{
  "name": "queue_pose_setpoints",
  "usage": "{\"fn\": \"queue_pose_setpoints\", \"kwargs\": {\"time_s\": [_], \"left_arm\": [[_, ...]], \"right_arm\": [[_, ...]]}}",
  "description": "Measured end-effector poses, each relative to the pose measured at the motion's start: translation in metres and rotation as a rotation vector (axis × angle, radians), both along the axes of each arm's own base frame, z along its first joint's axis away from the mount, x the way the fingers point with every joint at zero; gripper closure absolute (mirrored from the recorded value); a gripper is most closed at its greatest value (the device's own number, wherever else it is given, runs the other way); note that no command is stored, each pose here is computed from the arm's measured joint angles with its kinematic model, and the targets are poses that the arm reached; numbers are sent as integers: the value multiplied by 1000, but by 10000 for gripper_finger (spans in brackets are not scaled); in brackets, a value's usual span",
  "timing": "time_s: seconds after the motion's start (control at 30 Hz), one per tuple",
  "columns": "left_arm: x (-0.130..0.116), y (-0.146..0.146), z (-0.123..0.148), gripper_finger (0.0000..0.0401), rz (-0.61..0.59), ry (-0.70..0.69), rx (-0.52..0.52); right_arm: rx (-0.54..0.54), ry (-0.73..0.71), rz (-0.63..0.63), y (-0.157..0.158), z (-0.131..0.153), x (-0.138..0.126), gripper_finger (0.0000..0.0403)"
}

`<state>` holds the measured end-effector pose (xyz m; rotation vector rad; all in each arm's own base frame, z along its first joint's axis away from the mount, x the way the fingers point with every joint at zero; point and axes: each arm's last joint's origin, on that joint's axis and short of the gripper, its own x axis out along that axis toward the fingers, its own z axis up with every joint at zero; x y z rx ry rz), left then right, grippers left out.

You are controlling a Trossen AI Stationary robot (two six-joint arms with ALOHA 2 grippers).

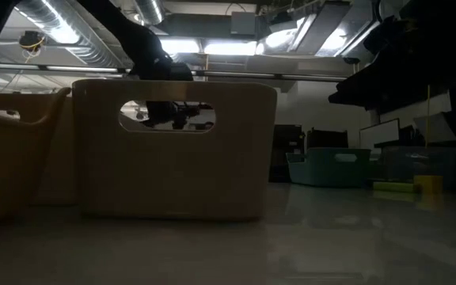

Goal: Sort blocks
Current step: Put the pink block into the bottom green bin

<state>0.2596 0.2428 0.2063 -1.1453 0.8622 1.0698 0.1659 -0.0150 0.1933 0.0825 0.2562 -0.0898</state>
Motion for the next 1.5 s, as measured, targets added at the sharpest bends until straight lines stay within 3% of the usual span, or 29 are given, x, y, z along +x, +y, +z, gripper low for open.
{"fn": "queue_pose_setpoints", "kwargs": {"time_s": [0.17, 0.43, 0.57, 0.87, 1.07, 1.2, 1.5], "left_arm": [[-8, 15, 8, 223, -294, 60, 126], [-18, 23, 9, 223, -1026, 302, 358], [-18, 23, 9, 223, -1283, 388, 427], [-28, 26, 7, 223, -1412, 482, 402], [-48, 27, 2, 223, -1431, 477, 249], [-53, 27, -2, 223, -1426, 456, 219], [-50, 21, -23, 223, -1509, 422, 287]], "right_arm": [[0, 0, 0, 0, 0, 0, 165], [-29, 3, 8, 0, 0, 0, 165], [-33, 4, 9, 0, 0, 0, 165], [-31, 32, 10, 0, -3, -1, 165], [-35, 59, -13, -1, -5, -2, 165], [-42, 57, -35, -1, -5, -2, 165], [-43, 57, -42, -1, -5, -2, 165]]}}
